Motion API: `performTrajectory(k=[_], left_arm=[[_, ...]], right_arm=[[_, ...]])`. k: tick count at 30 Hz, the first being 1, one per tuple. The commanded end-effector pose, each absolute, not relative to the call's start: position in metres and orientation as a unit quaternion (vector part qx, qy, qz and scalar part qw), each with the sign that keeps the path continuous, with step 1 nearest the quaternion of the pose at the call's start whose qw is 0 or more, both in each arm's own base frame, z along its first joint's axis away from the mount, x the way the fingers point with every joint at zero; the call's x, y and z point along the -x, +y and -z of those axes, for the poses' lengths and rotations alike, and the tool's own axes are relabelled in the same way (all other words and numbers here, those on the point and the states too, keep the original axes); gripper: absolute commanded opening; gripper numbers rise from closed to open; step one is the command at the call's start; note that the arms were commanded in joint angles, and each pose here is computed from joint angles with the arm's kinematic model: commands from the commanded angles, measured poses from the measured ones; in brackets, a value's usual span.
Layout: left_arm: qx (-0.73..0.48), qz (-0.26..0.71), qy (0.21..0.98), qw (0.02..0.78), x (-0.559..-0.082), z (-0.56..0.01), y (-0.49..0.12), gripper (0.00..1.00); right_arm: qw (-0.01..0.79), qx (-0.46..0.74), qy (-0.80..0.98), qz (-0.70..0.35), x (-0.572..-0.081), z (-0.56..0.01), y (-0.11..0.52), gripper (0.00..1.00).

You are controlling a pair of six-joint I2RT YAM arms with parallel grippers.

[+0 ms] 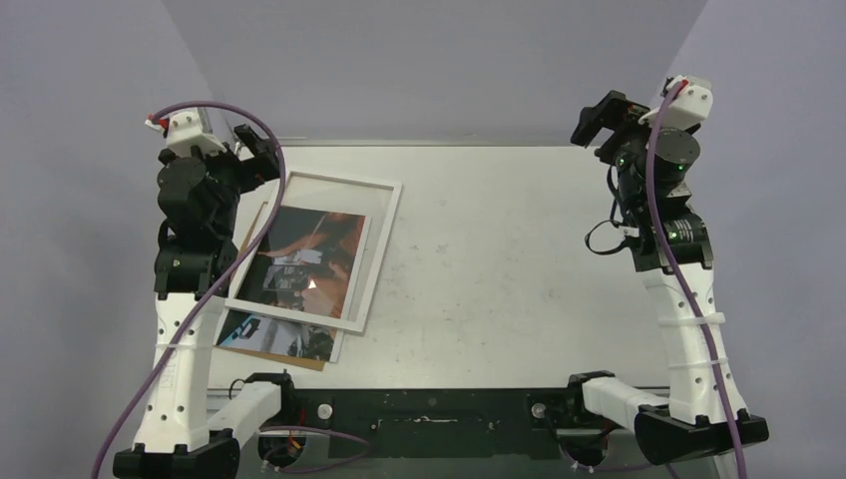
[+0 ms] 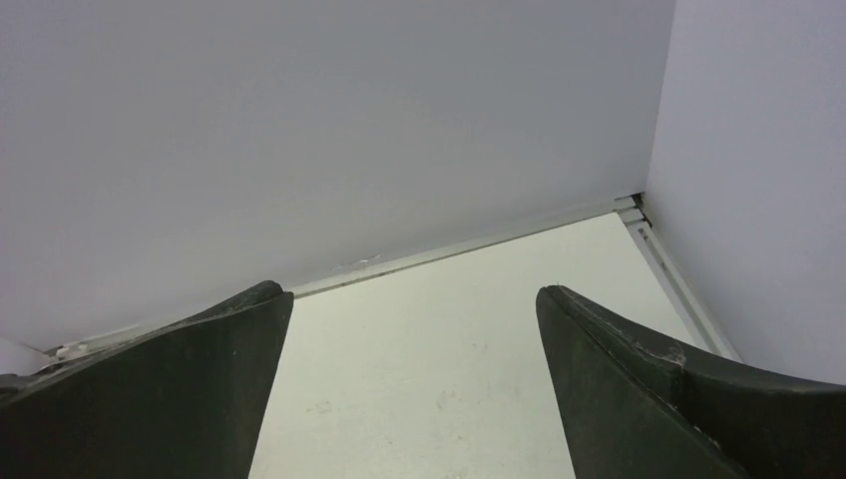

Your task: Put the photo into the frame

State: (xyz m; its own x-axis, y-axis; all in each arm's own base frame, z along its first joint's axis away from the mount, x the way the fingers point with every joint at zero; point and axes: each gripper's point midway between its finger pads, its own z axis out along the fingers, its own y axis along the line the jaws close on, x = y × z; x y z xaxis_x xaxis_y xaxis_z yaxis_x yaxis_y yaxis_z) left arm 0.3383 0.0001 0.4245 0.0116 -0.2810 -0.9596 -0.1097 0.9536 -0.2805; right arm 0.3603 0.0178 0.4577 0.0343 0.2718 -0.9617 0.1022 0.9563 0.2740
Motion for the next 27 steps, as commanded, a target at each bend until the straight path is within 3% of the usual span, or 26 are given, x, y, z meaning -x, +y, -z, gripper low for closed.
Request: performTrajectory(k=[1, 7, 13, 19, 27], left_arm=[[0.157, 0.054, 0.694, 0.700, -0.345, -0.425, 0.006, 0.97], [0.160, 0.032, 0.743, 0.649, -0.362, -0.376, 0.007, 0.97], [0.142, 0.053, 0.775, 0.613, -0.370, -0.341, -0.005, 0.97], [0.138, 0.050, 0.792, 0.592, -0.364, -0.320, -0.006, 0.97], [0.166, 0.033, 0.795, 0.582, -0.351, -0.311, 0.004, 0.97]], right_arm=[[0.727, -0.151, 0.669, -0.046, -0.348, -0.475, 0.006, 1.00], [0.685, -0.126, 0.715, -0.068, -0.369, -0.449, 0.025, 1.00], [0.602, -0.096, 0.777, -0.157, -0.395, -0.401, 0.076, 1.00], [0.512, -0.027, 0.823, -0.246, -0.393, -0.321, 0.216, 0.99], [0.341, -0.061, 0.895, -0.280, -0.376, -0.181, 0.330, 0.92]])
